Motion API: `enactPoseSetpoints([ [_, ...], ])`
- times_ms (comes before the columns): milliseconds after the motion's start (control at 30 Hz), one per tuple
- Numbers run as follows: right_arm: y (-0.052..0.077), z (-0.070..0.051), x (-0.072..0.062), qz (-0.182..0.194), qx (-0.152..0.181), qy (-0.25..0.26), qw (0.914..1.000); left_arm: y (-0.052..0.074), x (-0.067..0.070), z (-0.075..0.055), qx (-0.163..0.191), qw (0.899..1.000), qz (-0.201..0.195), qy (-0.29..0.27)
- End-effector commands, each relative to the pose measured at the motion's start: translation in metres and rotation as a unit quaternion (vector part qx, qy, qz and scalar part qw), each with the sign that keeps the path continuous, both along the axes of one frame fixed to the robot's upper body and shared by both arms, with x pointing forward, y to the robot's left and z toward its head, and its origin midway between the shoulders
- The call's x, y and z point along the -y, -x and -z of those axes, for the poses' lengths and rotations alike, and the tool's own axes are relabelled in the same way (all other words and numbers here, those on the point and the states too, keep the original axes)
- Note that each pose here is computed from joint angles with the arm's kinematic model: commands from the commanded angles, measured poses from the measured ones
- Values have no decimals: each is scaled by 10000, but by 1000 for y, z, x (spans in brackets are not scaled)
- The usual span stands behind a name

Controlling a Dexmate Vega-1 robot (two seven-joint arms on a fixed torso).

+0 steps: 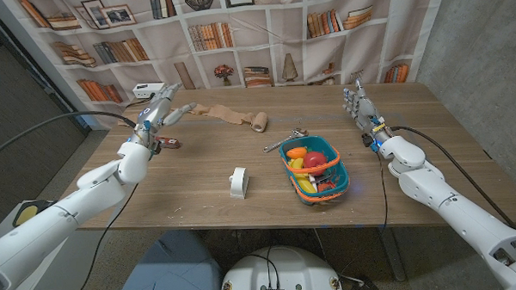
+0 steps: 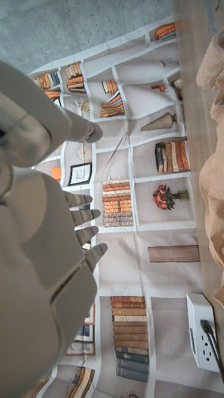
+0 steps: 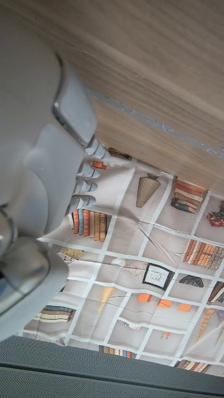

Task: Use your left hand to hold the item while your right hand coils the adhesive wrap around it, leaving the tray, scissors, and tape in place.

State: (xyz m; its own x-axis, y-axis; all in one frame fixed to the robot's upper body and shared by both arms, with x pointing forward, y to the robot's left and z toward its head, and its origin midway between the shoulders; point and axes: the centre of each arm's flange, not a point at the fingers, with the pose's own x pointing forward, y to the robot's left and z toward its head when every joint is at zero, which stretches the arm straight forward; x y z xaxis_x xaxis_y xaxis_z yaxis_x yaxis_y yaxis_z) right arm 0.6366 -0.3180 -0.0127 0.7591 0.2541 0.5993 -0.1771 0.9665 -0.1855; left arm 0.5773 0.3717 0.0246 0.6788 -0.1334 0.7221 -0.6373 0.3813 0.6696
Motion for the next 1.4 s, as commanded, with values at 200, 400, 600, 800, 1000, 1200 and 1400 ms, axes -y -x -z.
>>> enactPoseSetpoints([
  [200, 5, -1, -4, -25, 70, 32, 10000, 12, -12, -3, 190, 9989, -211, -381],
  [400, 8, 1, -4, -37, 75, 36, 10000, 16, -14, -7, 212, 9980, -262, -543],
  [600, 7, 3, -4, -41, -14, 97, 9999, 18, -13, -12, 131, 9966, -322, -745],
  [800, 6, 4, 0, -7, -62, 69, 10000, 20, -14, -16, 150, 9956, -335, -865],
  [1000, 4, 2, -1, -16, -55, 62, 10000, 18, -14, -18, 75, 9941, -356, -1025],
  [1200, 2, 2, -1, -2, -74, 68, 9999, 17, -17, -21, -3, 9932, -401, -1095],
  [1400, -1, 4, 0, 16, -132, 36, 9999, 15, -20, -23, -77, 9939, -324, -1056],
])
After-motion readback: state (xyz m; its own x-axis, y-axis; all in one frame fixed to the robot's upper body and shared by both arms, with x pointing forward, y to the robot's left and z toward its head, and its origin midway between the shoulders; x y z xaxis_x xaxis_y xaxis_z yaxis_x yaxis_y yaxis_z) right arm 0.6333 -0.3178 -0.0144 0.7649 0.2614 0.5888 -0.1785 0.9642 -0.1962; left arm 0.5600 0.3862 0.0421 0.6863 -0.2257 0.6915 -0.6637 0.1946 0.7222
